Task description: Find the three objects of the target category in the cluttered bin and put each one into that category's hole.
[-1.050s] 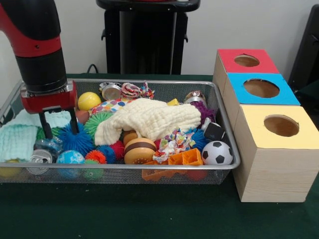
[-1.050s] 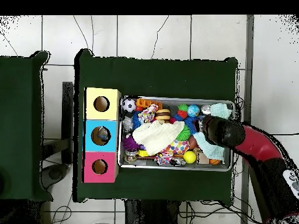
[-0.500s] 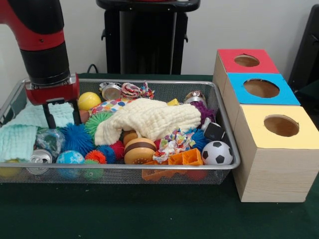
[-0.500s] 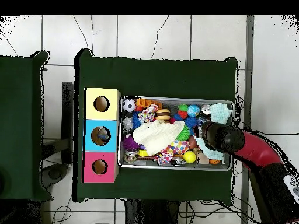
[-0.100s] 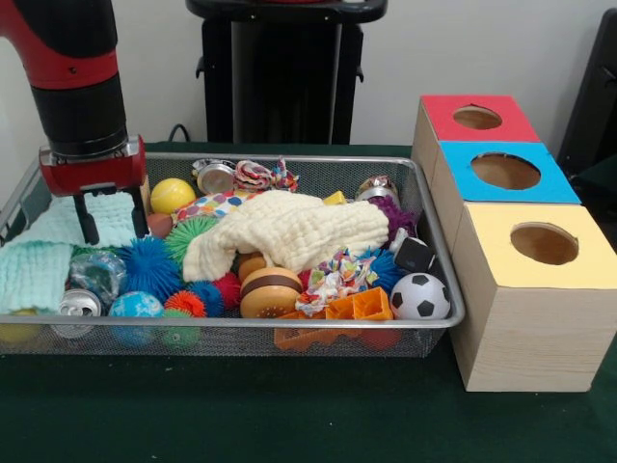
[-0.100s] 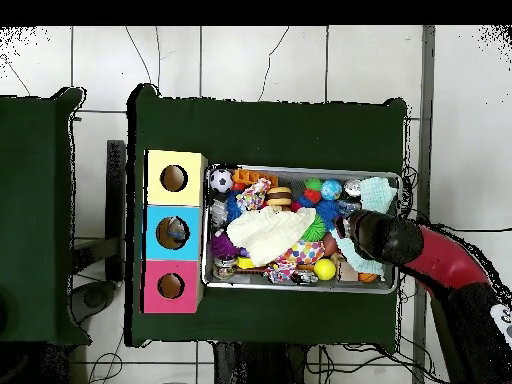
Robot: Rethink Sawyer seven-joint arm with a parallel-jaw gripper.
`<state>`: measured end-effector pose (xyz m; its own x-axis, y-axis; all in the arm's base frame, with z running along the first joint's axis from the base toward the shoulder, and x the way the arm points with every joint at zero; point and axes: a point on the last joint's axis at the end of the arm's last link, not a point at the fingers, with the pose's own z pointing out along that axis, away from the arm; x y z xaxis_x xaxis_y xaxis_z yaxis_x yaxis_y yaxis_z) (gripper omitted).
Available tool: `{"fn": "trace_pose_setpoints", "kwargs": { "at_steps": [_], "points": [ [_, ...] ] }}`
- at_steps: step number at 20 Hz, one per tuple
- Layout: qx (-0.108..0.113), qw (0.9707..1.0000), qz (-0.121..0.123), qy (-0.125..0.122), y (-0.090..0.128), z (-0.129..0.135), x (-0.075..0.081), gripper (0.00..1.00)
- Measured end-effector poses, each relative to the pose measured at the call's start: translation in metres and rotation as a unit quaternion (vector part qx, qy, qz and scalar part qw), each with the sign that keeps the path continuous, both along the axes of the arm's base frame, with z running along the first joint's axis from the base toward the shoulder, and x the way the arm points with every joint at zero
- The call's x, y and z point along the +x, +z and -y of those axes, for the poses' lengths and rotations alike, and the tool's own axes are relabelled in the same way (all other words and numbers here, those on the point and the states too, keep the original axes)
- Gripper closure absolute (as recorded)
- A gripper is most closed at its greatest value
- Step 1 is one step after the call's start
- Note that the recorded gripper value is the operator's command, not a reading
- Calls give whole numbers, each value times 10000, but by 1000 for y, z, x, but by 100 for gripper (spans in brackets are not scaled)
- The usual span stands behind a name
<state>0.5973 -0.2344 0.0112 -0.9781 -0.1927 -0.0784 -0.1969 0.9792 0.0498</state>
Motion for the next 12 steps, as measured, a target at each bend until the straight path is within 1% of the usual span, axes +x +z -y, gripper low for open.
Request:
{"fn": "trace_pose_setpoints", "kwargs": {
  "at_steps": [12],
  "points": [
    [-19, 10000, 6, -27, 3, 3, 0, 0]
  ]
}}
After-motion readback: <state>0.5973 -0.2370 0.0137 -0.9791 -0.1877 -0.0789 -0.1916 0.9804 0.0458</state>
